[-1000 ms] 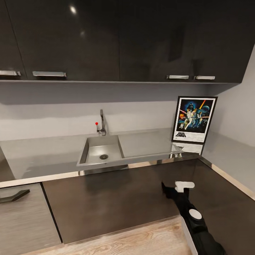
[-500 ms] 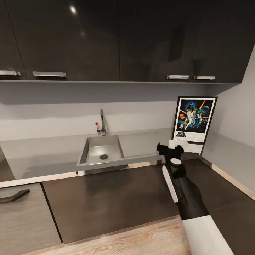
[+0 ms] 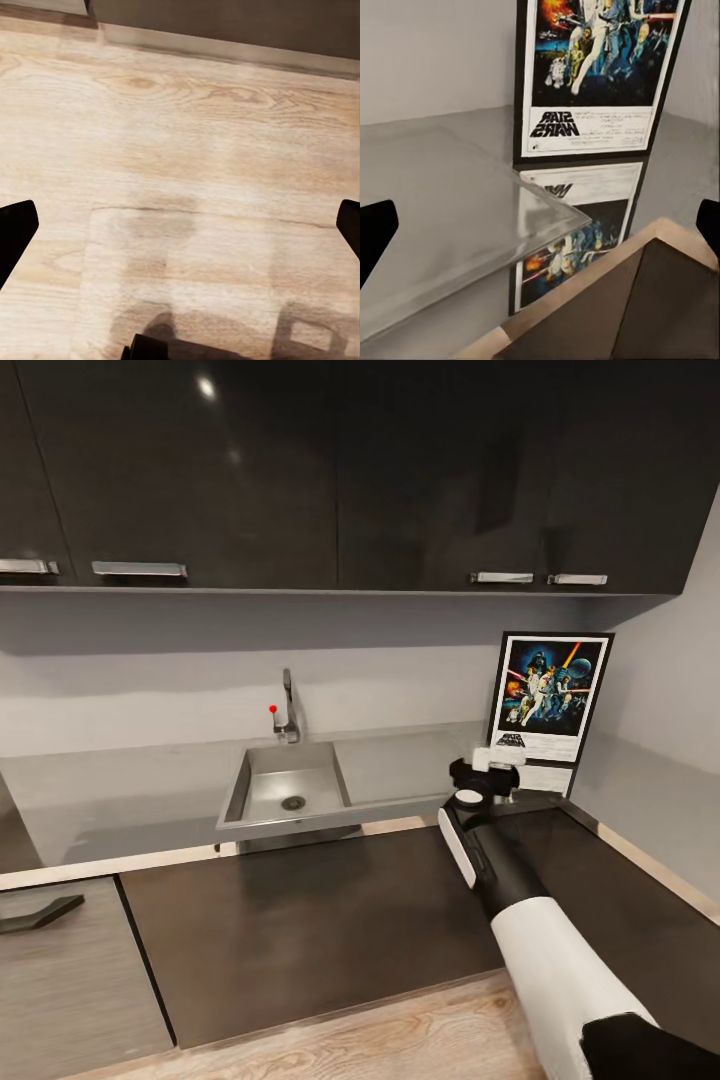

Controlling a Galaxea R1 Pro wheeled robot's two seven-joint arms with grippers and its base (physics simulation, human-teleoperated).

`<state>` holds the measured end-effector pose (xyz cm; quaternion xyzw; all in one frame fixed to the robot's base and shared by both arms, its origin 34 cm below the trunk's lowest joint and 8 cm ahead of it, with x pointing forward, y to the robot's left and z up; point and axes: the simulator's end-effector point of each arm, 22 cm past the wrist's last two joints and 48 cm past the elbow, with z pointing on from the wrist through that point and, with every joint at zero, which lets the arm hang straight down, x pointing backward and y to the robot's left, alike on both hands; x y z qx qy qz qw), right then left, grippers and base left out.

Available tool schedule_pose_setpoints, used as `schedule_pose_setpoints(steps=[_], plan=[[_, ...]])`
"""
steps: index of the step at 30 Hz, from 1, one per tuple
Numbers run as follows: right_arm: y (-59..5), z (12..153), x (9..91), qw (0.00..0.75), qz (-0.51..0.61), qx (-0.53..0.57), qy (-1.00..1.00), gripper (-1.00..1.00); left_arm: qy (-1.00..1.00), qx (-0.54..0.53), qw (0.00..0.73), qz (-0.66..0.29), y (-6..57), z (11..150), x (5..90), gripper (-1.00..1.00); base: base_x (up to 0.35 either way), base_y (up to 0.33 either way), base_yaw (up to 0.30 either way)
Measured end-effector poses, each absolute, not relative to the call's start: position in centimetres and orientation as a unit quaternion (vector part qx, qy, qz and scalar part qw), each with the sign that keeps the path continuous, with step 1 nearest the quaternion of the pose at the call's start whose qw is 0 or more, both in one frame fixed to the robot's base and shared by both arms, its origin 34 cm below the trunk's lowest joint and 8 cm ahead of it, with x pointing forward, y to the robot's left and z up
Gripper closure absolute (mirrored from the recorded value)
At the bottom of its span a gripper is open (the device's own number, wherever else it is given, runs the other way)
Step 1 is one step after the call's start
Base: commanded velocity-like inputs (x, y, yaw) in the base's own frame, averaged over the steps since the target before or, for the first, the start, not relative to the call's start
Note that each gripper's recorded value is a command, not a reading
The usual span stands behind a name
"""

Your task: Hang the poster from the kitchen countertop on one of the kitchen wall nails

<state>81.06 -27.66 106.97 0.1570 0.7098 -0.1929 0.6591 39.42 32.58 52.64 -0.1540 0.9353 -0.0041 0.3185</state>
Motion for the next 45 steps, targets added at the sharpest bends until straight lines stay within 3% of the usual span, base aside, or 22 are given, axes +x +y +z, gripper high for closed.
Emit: schedule_pose_setpoints(steps=[10, 36, 45], plan=[[-28.8, 104.7, 81.7, 0.645, -0.200, 0.189, 0.713, -1.00, 0.935, -0.155, 0.318, -0.004, 32.6, 52.6, 39.4, -1.00, 0.020, -0.017, 0.000], [-28.7, 104.2, 84.1, 0.615, -0.199, 0.192, 0.739, -1.00, 0.928, -0.192, 0.318, 0.009, 34.8, 52.6, 38.7, -1.00, 0.233, -0.219, 0.000], [-28.1, 105.9, 84.6, 0.624, -0.198, 0.208, 0.727, -1.00, 0.928, -0.198, 0.316, 0.011, 35.0, 52.6, 38.5, -1.00, 0.065, -0.057, 0.000]])
